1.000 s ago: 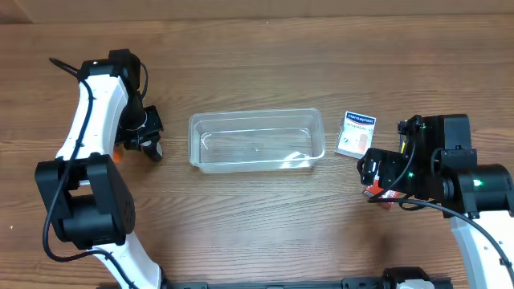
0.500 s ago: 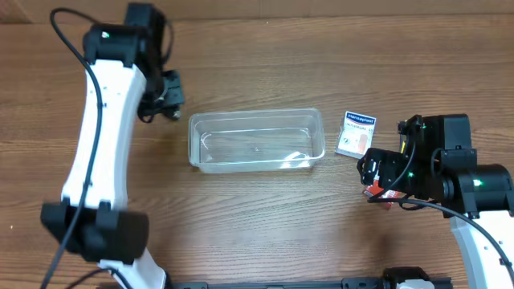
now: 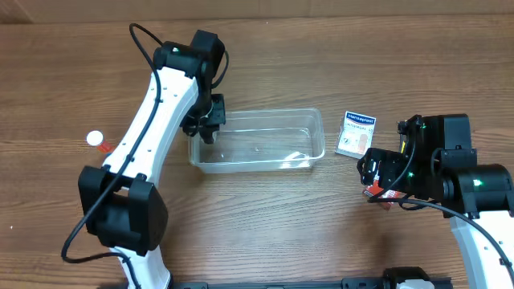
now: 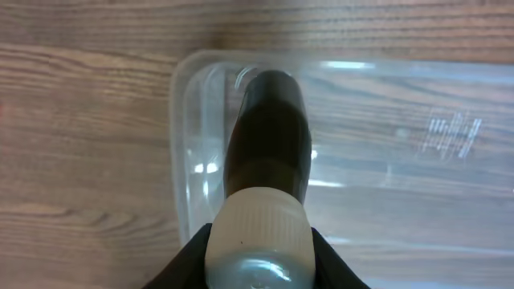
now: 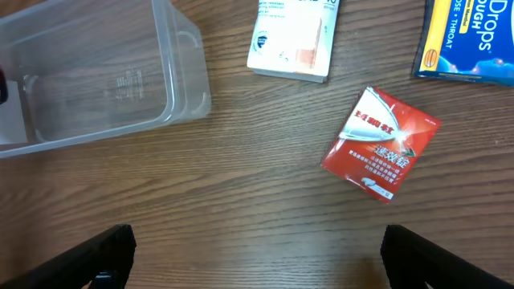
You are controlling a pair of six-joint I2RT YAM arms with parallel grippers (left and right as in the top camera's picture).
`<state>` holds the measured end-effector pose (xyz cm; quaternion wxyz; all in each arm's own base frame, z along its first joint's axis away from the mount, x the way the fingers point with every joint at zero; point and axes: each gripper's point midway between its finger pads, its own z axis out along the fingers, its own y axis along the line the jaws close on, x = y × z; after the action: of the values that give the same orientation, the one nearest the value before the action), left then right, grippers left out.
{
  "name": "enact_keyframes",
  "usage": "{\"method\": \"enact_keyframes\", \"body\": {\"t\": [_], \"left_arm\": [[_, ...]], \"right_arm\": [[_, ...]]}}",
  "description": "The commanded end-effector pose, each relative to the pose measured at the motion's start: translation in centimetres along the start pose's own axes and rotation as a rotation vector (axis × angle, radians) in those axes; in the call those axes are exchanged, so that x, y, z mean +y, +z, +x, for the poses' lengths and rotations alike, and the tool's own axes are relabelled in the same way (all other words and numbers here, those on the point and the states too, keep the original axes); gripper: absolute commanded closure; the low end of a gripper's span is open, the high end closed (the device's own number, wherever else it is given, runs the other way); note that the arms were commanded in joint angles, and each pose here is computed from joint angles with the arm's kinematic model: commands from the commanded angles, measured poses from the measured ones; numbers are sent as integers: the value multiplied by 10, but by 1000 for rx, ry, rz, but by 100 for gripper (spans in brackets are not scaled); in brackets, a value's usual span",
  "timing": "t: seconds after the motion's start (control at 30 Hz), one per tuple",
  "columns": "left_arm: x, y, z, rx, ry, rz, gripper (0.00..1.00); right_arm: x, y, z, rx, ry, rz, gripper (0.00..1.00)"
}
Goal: Pack container
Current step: 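Carry the black bottle into the container and release it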
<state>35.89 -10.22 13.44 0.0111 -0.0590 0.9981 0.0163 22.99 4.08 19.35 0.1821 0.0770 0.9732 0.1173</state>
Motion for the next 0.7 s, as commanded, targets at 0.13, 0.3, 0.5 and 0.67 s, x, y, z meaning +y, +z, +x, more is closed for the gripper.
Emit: {"method": "enact_keyframes", "body": {"t": [0.13,0.3,0.5,0.67], "left_arm": [[-5,50,0,118,-5,-47,90],[-4,45,2,129,28,-49,44],[-5,-53,-12,-35,47,16,40],[51,-157,12,-303,-147,35,26]], "right_arm": [[1,-8,-8,-37,-3,1,0],[1,-8,-8,-37,-3,1,0],[1,-8,-8,-36,-3,1,0],[1,-8,-8,-37,-3,1,0]]}}
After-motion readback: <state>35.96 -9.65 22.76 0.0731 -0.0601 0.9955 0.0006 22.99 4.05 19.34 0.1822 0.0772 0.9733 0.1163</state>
